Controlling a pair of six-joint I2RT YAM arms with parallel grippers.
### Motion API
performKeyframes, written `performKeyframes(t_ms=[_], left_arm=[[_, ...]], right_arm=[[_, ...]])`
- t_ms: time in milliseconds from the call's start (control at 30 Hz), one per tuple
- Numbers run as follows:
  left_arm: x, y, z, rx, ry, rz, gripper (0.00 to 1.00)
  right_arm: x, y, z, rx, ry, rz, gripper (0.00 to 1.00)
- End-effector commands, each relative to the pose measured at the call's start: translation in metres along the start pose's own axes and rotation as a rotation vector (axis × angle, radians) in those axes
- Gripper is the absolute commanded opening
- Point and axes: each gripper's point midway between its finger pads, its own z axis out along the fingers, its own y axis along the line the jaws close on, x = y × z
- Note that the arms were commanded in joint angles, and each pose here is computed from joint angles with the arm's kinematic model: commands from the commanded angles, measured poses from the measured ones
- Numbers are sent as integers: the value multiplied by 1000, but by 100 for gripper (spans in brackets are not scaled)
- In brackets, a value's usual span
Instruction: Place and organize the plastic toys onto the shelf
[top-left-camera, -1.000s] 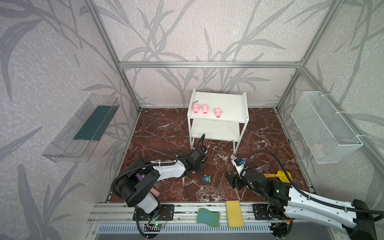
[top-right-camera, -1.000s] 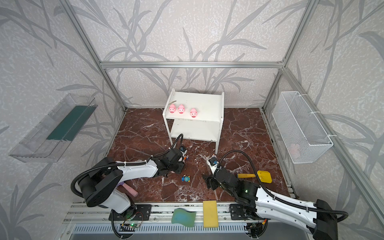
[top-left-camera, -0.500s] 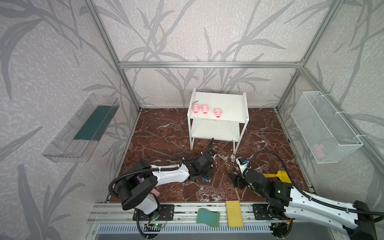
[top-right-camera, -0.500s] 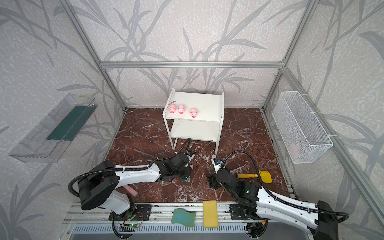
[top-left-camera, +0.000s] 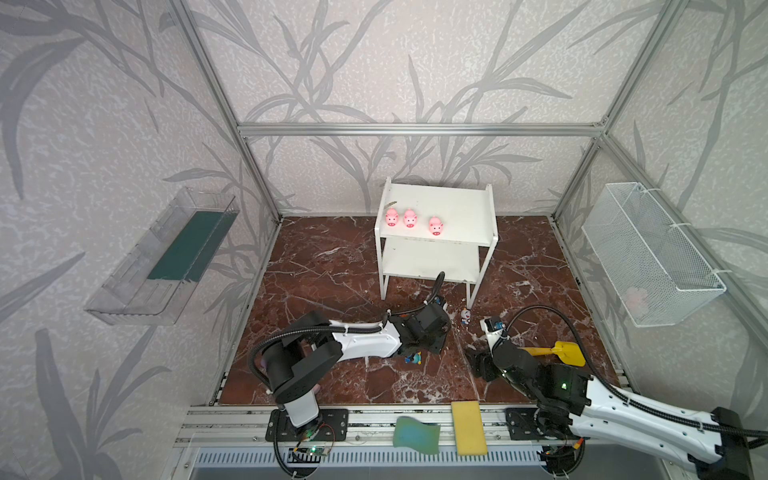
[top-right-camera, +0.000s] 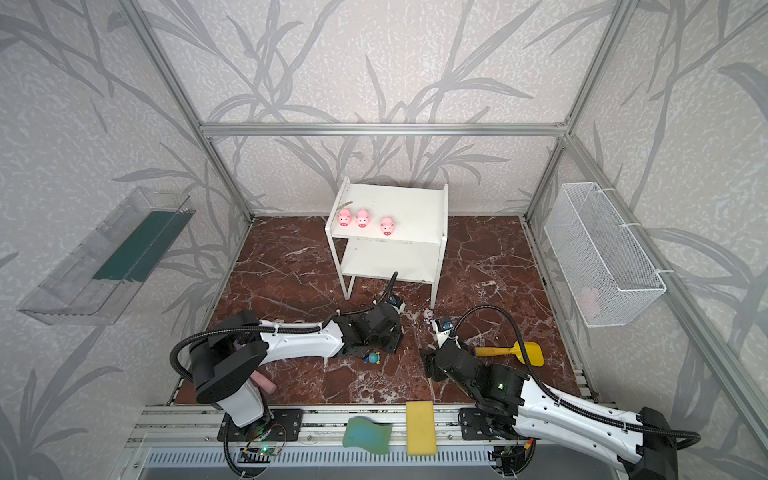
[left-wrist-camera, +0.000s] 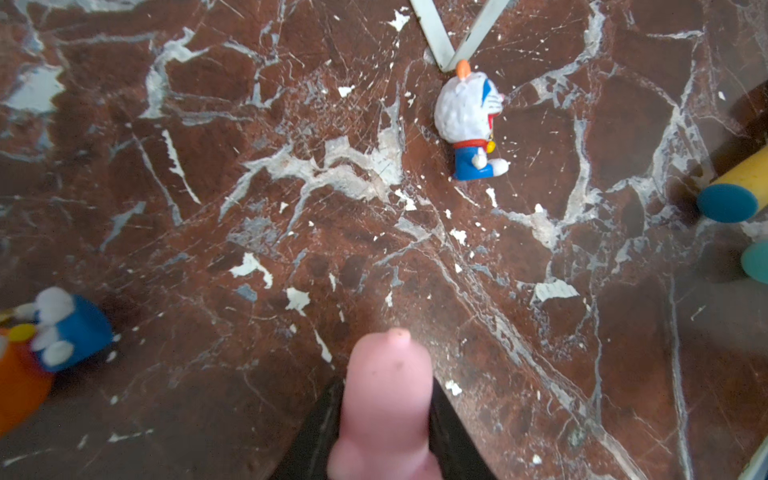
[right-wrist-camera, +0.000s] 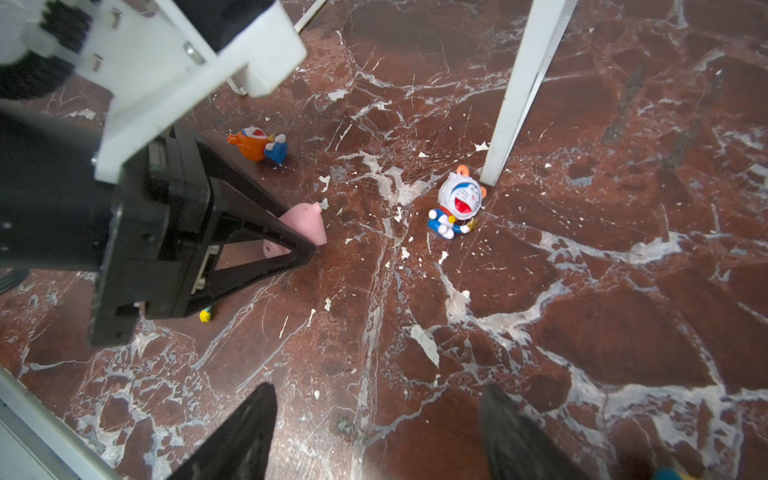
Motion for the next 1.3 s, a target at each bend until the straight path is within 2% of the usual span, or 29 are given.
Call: performKeyframes(t_ms=[0,67,167,400,600,733,933,1100,1267], left_arm=[[-5,-6,3,-1,-4,-52,39],[-8,-7,2,0,-16,-57,52],[-13,-5,-6,-15,-30,-53,64],[-20,11,-54,-59,-91,-36,78],[-13,36,-113,-120,-129,21,82],[-8,48,-154,-131,-151,104,83],[-3,67,-207,-141,-230,184,92],[2,78,-230,-123,-300,183,95],[9,86,-237,-120,-324,181,95]], right_arm=[[12,-7,1,20,33,-2,77],[14,-6,2,17,39,24,77],[14,-3,5,7,40,35,77],[17,13,20,-28,71,78,77],[19,33,41,-42,122,108,76],[19,44,55,-19,178,112,75],[19,63,81,8,239,123,73],[17,64,99,93,256,113,71],[14,57,110,191,266,86,67]])
